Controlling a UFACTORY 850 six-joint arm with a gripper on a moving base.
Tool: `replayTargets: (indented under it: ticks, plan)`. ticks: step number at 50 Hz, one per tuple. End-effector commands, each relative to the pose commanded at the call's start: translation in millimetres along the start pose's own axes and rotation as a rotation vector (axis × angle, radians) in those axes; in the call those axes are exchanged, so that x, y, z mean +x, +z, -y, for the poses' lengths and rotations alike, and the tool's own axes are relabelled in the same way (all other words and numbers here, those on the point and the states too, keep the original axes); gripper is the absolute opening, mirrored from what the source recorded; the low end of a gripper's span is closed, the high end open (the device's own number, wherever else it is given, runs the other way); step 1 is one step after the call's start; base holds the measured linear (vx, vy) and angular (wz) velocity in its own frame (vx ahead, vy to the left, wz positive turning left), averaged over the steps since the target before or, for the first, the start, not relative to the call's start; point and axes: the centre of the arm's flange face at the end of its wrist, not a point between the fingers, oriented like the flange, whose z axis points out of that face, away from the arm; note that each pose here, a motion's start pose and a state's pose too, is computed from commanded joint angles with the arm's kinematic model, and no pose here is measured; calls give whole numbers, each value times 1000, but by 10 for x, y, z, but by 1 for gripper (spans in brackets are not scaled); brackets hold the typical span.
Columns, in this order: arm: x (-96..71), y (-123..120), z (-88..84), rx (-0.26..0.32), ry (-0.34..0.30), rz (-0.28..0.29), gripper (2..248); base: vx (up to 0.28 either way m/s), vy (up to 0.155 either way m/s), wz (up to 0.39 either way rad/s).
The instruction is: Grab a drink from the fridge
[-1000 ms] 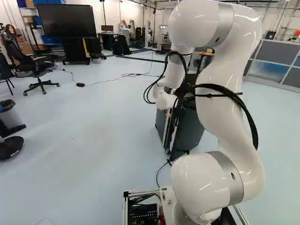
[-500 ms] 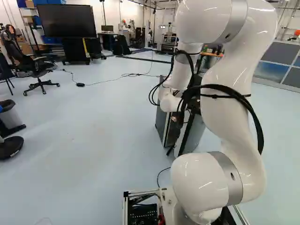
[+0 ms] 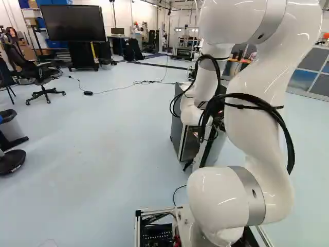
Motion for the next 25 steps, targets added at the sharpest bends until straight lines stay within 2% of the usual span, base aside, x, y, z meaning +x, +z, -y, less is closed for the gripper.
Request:
replayTargets:
  ticks: [14, 25]
  plan:
    - [66, 65, -241, -70, 18, -2, 247, 0, 0, 0]
    - [117, 118, -442, -147, 42, -5, 247, 0, 0, 0]
